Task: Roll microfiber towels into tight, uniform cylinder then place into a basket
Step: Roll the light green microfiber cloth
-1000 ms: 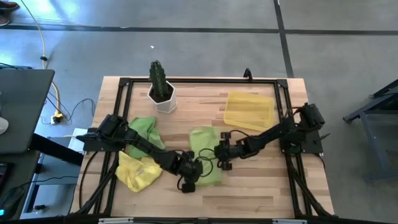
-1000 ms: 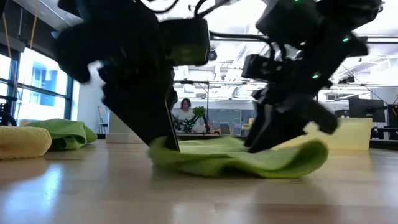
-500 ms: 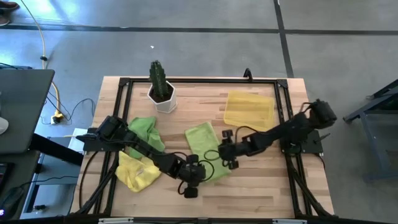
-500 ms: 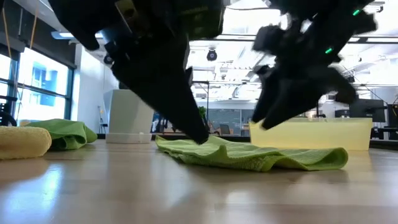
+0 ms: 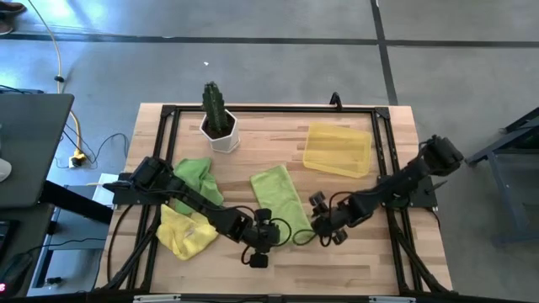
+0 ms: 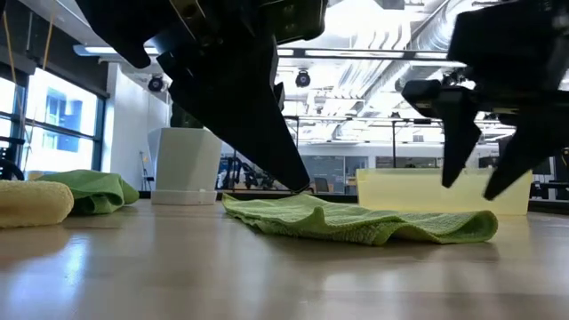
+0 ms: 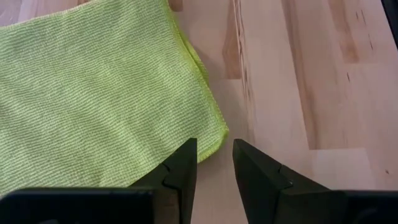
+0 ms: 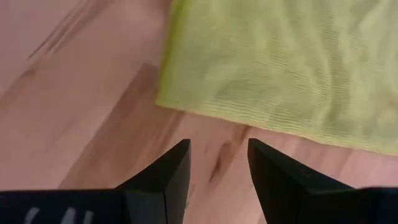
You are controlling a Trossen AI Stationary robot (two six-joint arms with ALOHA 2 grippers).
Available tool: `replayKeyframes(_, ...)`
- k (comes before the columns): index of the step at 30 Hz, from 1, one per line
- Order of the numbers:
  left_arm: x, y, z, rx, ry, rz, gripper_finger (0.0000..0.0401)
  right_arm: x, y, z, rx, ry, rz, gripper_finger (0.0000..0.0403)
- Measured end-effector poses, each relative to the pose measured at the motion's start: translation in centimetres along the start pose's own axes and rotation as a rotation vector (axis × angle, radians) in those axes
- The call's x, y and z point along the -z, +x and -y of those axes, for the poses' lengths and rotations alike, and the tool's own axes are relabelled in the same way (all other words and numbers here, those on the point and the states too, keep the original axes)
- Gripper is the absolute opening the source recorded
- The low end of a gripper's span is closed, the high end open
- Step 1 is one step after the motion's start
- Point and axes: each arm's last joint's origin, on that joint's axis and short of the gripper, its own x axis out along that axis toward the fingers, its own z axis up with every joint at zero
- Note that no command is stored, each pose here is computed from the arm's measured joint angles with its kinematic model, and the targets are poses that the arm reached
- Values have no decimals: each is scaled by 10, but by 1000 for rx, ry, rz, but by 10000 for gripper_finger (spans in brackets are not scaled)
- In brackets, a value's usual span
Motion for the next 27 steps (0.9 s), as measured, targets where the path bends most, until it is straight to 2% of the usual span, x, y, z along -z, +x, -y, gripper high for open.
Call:
replayKeyframes(6, 1, 0, -1, -4, -1, -10, 94, -5, -2, -8, -2, -198, 39, 154)
replayKeyframes(12, 1, 0, -1, -6, -1, -15, 94, -11, 1, -10, -63, -280, 111, 154)
replayKeyframes(19, 2, 0, -1, -8, 0, -20, 94, -8, 26, -16, -68, -442, 55, 154)
replayKeyframes(27, 2, 0, -1, -4, 0, -21, 94, -8, 36, -18, -52, -448, 27, 145)
